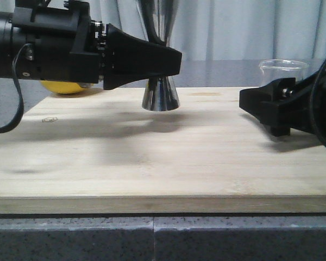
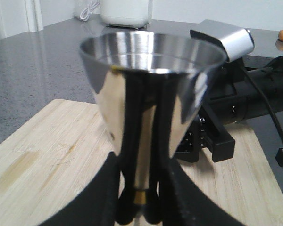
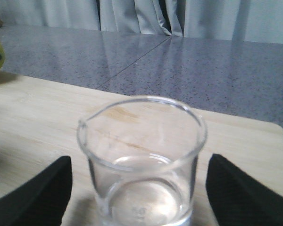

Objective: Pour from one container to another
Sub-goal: 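Reach the right gripper to the glass beaker and grasp it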

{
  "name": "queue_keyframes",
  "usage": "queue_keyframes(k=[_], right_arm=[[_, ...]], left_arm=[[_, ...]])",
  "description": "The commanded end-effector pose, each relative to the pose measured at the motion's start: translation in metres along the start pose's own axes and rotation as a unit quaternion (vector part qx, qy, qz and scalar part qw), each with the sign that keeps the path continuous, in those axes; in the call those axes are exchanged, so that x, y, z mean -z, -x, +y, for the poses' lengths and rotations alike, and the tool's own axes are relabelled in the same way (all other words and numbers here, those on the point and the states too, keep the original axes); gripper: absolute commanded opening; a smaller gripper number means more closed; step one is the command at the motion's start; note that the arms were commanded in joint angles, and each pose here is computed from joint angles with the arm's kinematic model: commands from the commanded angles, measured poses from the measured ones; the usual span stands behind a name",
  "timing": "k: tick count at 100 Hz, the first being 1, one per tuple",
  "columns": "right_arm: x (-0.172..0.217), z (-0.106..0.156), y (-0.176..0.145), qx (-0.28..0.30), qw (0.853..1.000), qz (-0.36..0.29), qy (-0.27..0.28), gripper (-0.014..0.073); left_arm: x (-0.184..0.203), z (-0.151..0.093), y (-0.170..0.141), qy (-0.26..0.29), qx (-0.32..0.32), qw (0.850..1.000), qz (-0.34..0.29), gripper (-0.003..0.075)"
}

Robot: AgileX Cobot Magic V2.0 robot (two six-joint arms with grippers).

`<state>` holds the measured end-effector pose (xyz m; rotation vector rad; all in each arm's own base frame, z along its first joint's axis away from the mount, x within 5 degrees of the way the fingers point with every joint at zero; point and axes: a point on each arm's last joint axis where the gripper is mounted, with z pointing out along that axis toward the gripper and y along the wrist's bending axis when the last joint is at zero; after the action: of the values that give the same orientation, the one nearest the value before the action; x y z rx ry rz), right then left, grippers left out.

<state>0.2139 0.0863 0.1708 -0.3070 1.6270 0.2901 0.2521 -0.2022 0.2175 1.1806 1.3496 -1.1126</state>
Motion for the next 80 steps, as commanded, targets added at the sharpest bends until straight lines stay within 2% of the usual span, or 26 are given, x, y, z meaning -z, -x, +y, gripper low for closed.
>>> queue_keyframes(k=[1, 19, 44, 80], right_arm=[[-0.0013, -0.0017, 0.022, 0.003, 0.995, -0.096, -0.005, 0.0531], [-0.0012, -0.0019, 0.0221, 0.003, 0.995, -0.097, -0.006, 0.0529], [-0.0011, -0.0019, 0.0228, 0.003, 0.995, -0.1, -0.006, 0.0427], [-0.0007, -0.0026, 0.0247, 0.001, 0.994, -0.111, -0.01, 0.0425]], left_arm=[[0.0034, -0.0145, 0.0365, -0.061, -0.021, 0.992, -0.108, -0.0019], [0.0034, -0.0145, 0.0365, -0.061, -0.021, 0.992, -0.108, -0.0019], [0.0034, -0.0146, 0.0364, -0.061, -0.021, 0.992, -0.108, -0.0019], [0.0034, -0.0146, 0.0364, -0.061, -0.021, 0.992, -0.108, -0.0019]])
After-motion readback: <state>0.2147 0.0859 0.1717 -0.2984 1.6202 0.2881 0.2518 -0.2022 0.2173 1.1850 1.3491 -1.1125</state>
